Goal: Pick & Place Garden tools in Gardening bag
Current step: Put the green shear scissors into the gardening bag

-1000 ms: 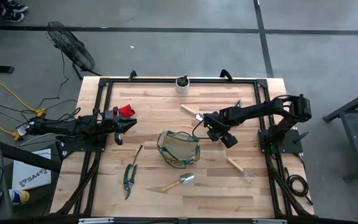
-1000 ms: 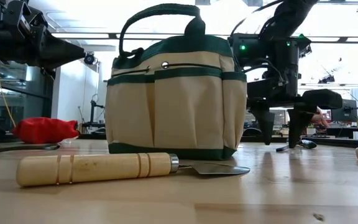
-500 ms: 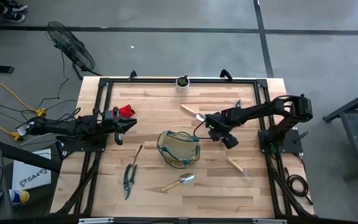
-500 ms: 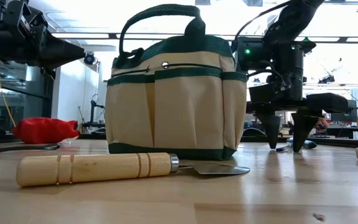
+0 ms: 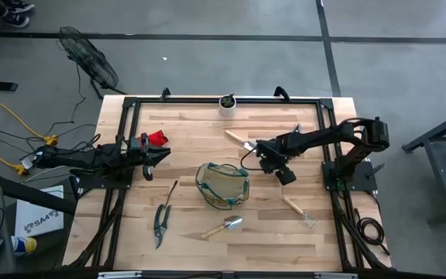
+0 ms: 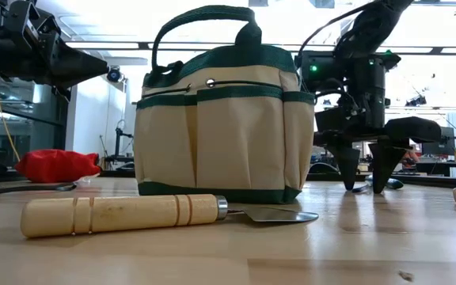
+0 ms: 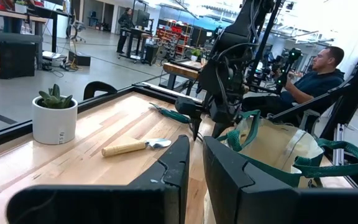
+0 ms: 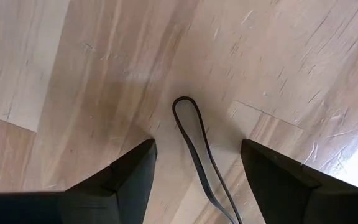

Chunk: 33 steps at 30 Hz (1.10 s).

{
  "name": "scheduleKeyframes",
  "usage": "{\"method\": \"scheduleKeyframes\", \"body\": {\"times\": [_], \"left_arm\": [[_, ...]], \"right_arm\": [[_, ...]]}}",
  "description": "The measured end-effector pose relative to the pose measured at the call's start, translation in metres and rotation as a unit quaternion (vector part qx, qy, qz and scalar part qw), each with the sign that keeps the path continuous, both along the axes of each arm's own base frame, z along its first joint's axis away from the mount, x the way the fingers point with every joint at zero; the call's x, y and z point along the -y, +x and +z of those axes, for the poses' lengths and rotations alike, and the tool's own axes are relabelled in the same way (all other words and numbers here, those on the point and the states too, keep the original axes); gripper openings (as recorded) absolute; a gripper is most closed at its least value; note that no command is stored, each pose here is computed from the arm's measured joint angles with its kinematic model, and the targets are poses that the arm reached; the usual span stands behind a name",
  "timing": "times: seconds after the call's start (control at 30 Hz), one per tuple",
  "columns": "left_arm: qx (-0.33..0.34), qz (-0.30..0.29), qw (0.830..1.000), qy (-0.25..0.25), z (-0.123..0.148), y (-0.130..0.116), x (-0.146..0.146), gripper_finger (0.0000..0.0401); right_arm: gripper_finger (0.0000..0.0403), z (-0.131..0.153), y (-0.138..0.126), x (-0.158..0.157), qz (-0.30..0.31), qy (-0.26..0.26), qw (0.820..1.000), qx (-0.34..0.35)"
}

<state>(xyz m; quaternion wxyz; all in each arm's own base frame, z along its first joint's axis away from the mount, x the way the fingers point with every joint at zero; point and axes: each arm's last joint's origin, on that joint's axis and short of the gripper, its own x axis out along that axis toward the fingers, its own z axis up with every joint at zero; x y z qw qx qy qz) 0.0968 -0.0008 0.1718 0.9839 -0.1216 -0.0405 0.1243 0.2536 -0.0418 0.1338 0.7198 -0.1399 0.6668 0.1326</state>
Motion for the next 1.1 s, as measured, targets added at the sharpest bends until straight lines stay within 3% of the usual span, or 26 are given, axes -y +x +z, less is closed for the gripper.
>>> {"method": "scheduleKeyframes", "body": {"times": [0.27, 0.7, 1.1], "left_arm": [[0.000, 0.000, 1.000, 0.000, 0.000, 0.000, 0.000, 0.0045], [0.000, 0.000, 1.000, 0.000, 0.000, 0.000, 0.000, 0.0045], [0.000, 0.000, 1.000, 0.000, 0.000, 0.000, 0.000, 0.0045]], "right_arm": [[0.0226, 0.000, -0.004, 0.011, 0.000, 0.019, 1.000, -0.007], [0.0142, -0.010, -0.014, 0.011, -0.002, 0.022, 1.000, -0.014], [0.0136, -0.012, -0.013, 0.003, 0.016, 0.008, 1.000, -0.010]]}}
